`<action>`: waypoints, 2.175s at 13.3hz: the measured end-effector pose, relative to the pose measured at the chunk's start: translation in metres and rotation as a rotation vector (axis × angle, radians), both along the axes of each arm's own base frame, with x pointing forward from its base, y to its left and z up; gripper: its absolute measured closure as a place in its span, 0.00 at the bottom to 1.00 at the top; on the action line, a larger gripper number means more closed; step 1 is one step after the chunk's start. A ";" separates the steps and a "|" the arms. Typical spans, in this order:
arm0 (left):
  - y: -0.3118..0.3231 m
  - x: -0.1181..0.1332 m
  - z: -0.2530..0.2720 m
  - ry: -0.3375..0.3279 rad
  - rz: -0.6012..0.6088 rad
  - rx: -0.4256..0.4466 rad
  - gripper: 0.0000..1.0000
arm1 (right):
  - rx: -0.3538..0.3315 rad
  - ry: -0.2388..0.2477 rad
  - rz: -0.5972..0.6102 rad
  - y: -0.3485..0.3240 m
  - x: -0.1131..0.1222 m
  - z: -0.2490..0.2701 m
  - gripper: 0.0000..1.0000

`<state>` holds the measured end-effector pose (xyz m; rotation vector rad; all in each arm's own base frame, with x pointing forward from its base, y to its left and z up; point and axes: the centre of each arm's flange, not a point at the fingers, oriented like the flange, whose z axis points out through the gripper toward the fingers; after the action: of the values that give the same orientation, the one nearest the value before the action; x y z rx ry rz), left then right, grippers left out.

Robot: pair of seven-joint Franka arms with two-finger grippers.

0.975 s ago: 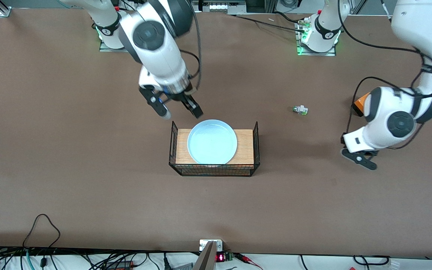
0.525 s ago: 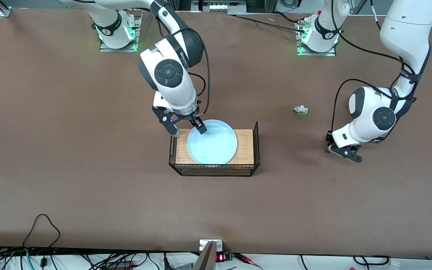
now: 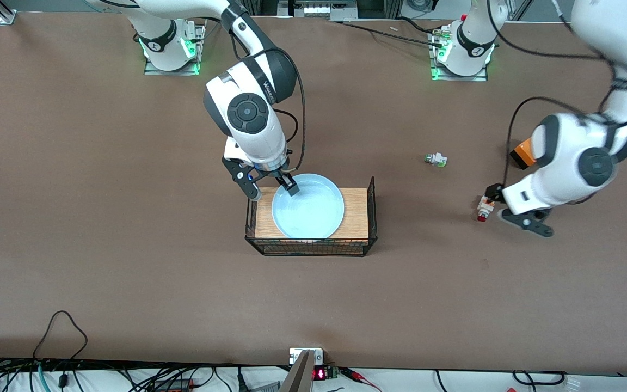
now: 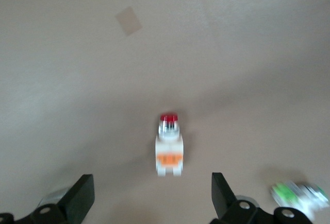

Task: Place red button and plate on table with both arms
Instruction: 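Carry the button beside the orange box while the right gripper reaches the plate, then release the button with the left gripper while the right gripper grips the plate, then lift the blue plate out of the basket with the right gripper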

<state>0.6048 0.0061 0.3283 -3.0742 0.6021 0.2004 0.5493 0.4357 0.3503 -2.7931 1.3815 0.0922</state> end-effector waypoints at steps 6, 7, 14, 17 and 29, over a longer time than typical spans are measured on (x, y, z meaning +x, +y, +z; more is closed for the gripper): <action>-0.011 -0.011 0.171 0.127 0.183 0.060 0.00 | -0.005 0.004 0.001 0.000 0.000 -0.005 0.61; -0.011 -0.013 0.187 0.103 0.194 0.064 0.00 | -0.003 0.001 0.001 0.000 0.001 -0.006 0.66; 0.007 -0.025 0.253 -0.063 0.257 0.015 0.00 | 0.026 -0.042 0.056 0.003 0.005 0.001 0.97; 0.016 -0.027 0.253 -0.062 0.275 0.009 0.00 | 0.039 -0.057 0.080 0.011 0.000 0.013 0.97; 0.009 -0.053 0.259 -0.090 0.353 0.003 0.00 | 0.081 -0.085 0.122 -0.085 -0.009 0.199 0.97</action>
<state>0.5514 0.0150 0.5872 -3.1407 0.0528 0.0614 0.5401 0.3510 0.5492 -2.7774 1.1627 0.0295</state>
